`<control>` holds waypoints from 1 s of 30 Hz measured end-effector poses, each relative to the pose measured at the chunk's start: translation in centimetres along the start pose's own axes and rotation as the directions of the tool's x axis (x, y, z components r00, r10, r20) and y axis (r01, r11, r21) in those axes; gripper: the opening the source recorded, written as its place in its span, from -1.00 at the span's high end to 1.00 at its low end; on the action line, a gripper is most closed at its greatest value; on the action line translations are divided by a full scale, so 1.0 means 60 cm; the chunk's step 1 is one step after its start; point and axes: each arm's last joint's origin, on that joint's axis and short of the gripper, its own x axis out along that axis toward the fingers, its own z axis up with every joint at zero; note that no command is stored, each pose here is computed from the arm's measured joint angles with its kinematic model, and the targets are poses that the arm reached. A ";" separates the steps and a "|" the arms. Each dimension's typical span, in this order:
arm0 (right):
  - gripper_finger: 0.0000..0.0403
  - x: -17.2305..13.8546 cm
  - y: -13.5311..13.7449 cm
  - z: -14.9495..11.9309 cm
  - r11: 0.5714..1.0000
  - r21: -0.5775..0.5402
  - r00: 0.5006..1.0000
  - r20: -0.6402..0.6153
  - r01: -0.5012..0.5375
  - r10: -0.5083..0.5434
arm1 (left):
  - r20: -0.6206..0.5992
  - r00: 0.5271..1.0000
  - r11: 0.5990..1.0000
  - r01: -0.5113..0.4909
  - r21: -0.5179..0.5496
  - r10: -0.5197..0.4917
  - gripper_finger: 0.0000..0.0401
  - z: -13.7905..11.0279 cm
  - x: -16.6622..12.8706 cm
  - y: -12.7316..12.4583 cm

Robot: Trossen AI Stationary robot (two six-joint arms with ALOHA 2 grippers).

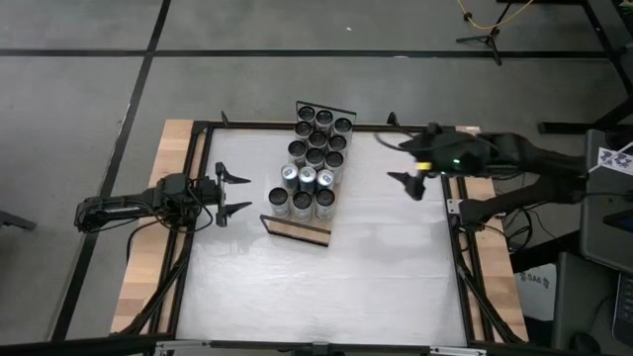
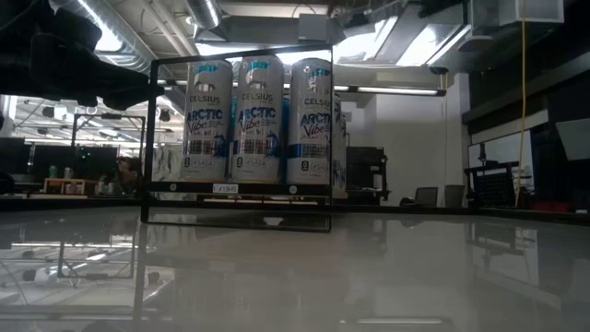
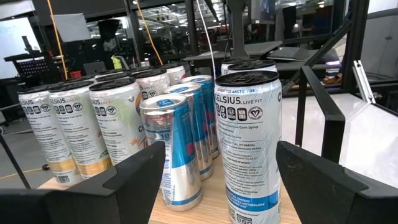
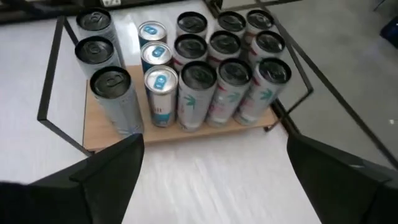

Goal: Place canned beverage on shelf
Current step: Return to Home Position

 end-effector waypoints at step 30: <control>0.12 0.038 -0.029 -0.252 0.976 0.171 0.888 0.458 -0.136 0.043 | 0.000 1.000 1.000 0.000 0.000 0.000 -0.50 0.000 0.000 0.000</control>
